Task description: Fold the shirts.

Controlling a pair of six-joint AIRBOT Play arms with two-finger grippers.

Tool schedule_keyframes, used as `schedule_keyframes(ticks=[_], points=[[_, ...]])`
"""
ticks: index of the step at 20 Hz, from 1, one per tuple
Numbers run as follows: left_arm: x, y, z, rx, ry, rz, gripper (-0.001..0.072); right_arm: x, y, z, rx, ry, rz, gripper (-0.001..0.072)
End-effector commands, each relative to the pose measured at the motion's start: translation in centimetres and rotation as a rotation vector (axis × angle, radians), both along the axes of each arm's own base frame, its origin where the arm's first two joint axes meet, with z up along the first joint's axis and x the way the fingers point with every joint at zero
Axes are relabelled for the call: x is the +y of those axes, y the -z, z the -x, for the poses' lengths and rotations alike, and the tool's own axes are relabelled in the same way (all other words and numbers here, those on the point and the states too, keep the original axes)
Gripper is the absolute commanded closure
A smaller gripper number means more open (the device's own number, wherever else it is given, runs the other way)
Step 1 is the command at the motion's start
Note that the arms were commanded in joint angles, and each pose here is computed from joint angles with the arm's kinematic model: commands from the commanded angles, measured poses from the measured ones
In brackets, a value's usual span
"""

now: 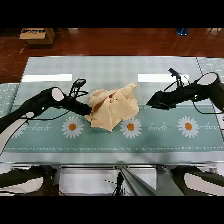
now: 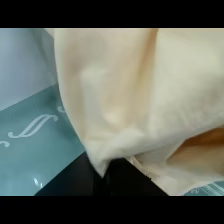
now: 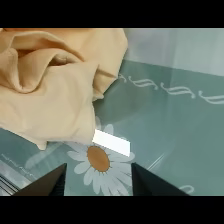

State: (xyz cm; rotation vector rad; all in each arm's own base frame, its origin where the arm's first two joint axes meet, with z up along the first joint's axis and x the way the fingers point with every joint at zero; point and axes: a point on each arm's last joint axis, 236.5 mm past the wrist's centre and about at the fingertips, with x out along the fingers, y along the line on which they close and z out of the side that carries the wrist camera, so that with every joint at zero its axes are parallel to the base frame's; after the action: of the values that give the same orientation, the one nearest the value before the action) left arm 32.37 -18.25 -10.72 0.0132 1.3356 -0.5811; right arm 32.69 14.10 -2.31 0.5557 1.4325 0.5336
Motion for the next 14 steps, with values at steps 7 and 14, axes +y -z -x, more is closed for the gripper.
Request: schedule_keyframes(ticks=[7,14], points=[[-0.1,-2.3,0.2,-0.028,0.009,0.019,0.0683,6.5,5.0,-0.3,-0.105,0.002,0.067,0.0226],[0.2,-6.8,-2.0,-0.145,-0.021,0.053,0.0684,6.4,0.2,-0.8,-0.179,-0.027,-0.022,0.0684]])
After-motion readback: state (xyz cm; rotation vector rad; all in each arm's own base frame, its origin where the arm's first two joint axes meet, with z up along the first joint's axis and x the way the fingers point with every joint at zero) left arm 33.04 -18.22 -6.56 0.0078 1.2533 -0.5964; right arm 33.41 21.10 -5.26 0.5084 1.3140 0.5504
